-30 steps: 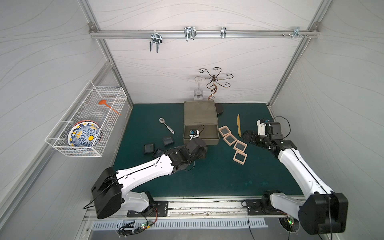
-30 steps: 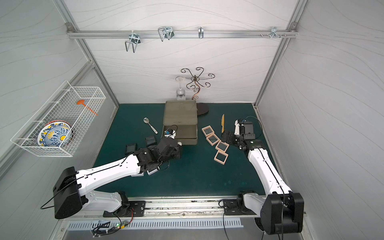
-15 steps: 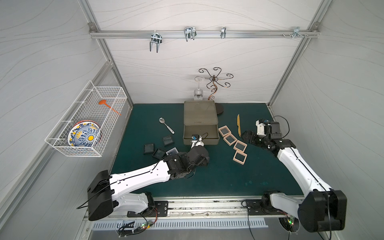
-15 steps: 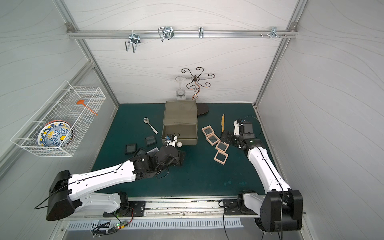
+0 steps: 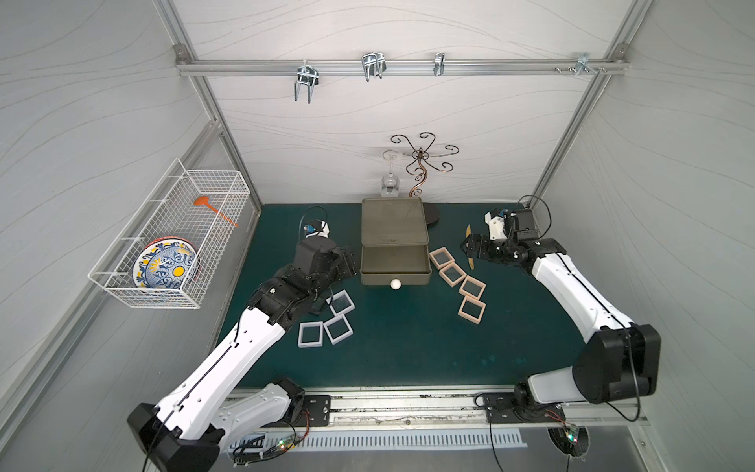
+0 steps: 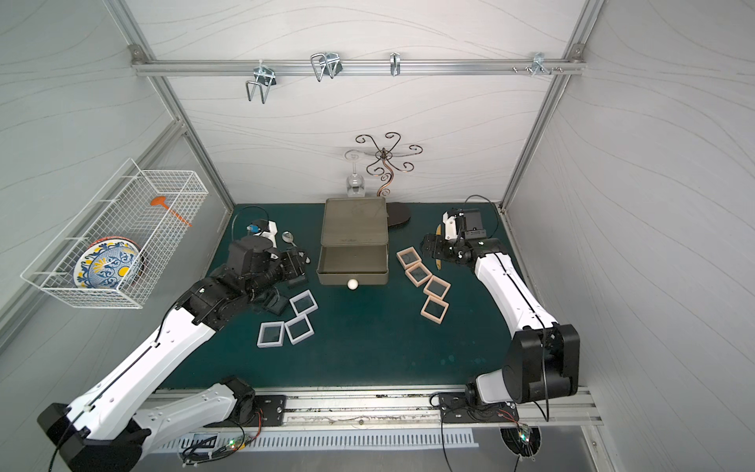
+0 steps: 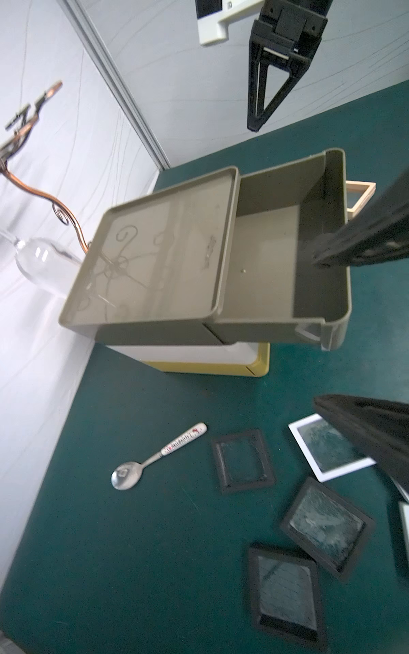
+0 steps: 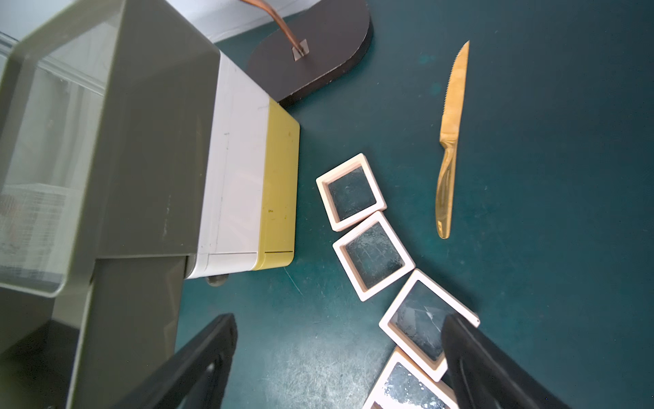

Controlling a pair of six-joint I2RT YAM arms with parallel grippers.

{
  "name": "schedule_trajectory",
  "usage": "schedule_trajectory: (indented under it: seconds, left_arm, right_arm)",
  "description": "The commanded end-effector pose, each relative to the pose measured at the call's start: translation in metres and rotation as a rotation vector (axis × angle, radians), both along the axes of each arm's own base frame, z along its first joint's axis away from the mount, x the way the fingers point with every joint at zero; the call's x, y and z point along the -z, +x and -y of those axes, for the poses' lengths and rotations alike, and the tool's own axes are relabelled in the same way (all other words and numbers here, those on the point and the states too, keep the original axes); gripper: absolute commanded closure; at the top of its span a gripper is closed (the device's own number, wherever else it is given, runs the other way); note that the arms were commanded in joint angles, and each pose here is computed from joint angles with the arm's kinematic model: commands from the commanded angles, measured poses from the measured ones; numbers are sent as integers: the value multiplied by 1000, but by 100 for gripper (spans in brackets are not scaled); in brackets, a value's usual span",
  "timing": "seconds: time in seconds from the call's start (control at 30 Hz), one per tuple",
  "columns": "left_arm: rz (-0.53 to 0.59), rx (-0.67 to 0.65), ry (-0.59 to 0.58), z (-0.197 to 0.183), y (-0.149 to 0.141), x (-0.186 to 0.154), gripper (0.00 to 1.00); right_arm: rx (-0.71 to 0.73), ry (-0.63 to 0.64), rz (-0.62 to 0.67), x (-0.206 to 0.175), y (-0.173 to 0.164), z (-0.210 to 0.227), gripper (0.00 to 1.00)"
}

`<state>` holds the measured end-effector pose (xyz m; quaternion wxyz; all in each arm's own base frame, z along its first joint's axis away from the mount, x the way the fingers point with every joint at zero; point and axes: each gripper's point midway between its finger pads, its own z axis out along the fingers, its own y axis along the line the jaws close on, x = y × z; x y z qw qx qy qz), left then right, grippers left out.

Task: Place the brooch boxes into the drawer by color
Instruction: Adjust the drawer in the storage box.

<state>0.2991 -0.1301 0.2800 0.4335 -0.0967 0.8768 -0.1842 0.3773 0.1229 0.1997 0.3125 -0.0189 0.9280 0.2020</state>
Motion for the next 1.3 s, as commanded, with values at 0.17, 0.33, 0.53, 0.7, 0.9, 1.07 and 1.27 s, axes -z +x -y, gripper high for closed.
schedule_trajectory:
  seconds: [0.17,0.33,0.53,0.7,0.9,1.07,1.27]
  left_arm:
    - [-136,185,-94,23,13,21,39]
    - [-185,225,-117,34,24,30,39]
    - [-178,239,-127,40,33,27,45]
    - [-236,246,-117,44,39,43,61]
    - [-247,219,-90,39,41,49,67]
    - [-254,209,-82,38,42,52,72]
    - [-272,210,-65,43,40,59,76]
  right_arm:
    - [-37,-52,-124,26,8,-5,11]
    - [-34,-53,-144,37,10,-6,14]
    - [-45,-67,-161,45,4,-8,14]
    - [-47,-70,-171,49,6,-9,14]
    - [-62,-77,-173,51,7,-9,14]
    - [-71,-80,-178,56,7,-10,14]
    - [-80,-83,-185,61,8,-11,13]
